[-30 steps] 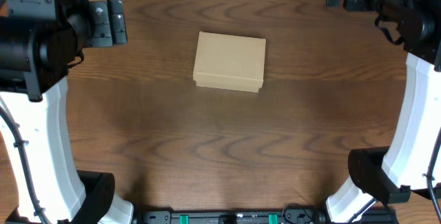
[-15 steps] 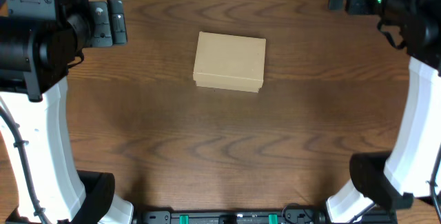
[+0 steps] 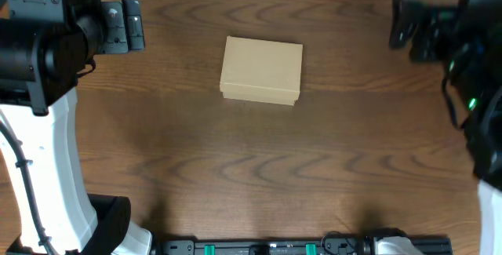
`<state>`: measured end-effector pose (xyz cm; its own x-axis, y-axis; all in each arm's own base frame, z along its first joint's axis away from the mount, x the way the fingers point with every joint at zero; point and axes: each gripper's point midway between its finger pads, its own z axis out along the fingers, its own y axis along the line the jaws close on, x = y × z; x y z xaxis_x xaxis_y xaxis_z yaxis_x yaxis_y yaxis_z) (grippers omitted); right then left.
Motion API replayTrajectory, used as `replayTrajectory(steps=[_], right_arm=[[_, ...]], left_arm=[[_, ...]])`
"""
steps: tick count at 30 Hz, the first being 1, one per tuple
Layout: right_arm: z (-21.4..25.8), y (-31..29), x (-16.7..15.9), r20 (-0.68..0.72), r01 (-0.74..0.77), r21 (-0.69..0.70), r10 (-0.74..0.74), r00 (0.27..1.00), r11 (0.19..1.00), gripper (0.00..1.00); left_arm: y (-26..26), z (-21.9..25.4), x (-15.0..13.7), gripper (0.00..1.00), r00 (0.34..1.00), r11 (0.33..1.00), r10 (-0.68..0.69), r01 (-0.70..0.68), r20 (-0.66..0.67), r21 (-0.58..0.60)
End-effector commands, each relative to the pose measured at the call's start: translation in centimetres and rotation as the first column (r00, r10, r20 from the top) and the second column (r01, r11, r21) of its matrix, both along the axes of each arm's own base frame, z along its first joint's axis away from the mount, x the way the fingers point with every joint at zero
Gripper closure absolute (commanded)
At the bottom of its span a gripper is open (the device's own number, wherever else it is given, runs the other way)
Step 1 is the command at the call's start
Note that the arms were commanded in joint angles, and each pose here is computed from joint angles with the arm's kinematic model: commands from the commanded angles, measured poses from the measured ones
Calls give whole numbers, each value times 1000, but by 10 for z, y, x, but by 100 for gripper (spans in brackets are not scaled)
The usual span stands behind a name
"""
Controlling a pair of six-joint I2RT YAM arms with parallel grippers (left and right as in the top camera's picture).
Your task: Pack container
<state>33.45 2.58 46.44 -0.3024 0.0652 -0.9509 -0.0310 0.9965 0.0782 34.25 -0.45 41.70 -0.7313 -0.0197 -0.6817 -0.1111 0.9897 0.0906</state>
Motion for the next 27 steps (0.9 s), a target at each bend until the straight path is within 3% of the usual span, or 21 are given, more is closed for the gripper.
replayTrajectory(steps=[1,14,27], right_arm=[[-36,-7,-14,-8,19,-9,-19,1000,1000,1],[-161,-11,-61,77,19,0,-19,997,1000,1],[-225,-14,-98,103,25,32,-28,994,999,1]], left_arm=[[4,-2,0,4,1000,1000,13,-13,-9,17],[4,-2,0,4,1000,1000,13,-13,-9,17],[4,-2,0,5,1000,1000,13,-13,-9,17]])
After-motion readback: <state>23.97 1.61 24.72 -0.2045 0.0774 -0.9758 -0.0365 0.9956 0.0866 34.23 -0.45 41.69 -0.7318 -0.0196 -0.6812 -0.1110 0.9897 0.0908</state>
